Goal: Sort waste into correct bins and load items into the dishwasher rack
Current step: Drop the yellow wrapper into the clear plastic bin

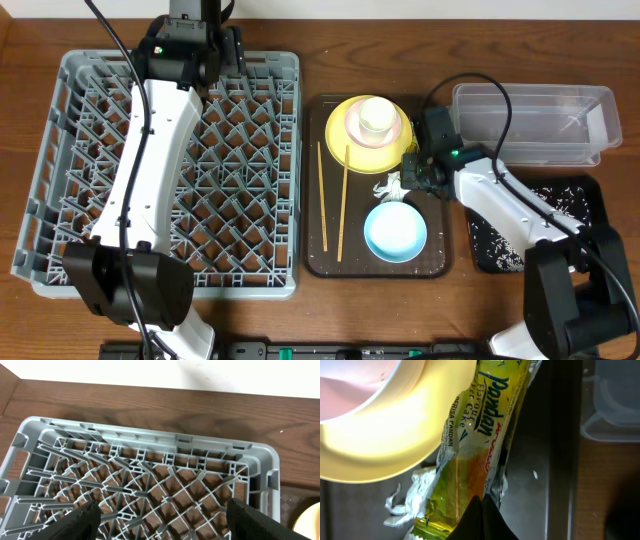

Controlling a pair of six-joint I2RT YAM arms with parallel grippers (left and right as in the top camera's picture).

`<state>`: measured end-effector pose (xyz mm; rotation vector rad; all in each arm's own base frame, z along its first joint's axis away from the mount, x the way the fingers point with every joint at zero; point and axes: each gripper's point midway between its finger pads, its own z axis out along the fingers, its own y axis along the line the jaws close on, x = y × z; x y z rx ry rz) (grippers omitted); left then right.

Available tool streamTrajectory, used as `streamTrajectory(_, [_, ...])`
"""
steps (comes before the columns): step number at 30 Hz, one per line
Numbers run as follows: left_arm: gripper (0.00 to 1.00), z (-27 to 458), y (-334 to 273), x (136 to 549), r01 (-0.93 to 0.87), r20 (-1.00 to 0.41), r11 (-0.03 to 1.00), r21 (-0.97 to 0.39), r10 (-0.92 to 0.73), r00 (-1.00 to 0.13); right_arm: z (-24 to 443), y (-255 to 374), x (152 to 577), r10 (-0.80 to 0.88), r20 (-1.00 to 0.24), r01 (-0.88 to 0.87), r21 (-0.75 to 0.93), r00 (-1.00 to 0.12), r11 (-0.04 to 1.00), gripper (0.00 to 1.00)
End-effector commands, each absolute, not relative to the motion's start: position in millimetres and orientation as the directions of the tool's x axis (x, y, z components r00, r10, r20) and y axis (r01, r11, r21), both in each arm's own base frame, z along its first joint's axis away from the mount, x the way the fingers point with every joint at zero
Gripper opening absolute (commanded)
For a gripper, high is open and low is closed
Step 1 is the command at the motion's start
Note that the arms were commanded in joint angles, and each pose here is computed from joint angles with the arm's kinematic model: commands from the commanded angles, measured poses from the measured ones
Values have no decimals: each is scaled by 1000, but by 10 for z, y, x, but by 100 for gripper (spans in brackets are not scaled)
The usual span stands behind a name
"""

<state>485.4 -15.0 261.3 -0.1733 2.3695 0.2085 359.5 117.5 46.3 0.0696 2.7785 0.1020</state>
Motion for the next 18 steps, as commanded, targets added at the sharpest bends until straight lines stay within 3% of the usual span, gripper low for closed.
streamTrajectory(1, [82,2748,-112,4846,-190,-714,976,109,-56,-698,1182,1298,3942,74,-505,8,132,-860,991,1])
streamTrajectory(5, [82,2747,-112,4845,-190,-714,976,108,-56,-698,1946,1215,4141,25,-643,-34,80,-765,996,1])
streamTrajectory(9, [82,2748,-112,4846,-190,-714,976,108,-56,-698,2397,719,4178,21,-724,100,-67,-690,993,1])
streamTrajectory(13, [82,2747,-113,4845,-189,-714,976,108,-56,-698,2334,145,4087,81,-688,235,-133,-721,963,1])
streamTrajectory(18, [82,2747,-115,4844,-189,-714,976,108,-56,-698,2037,-446,4024,279,-608,380,-41,-743,924,1])
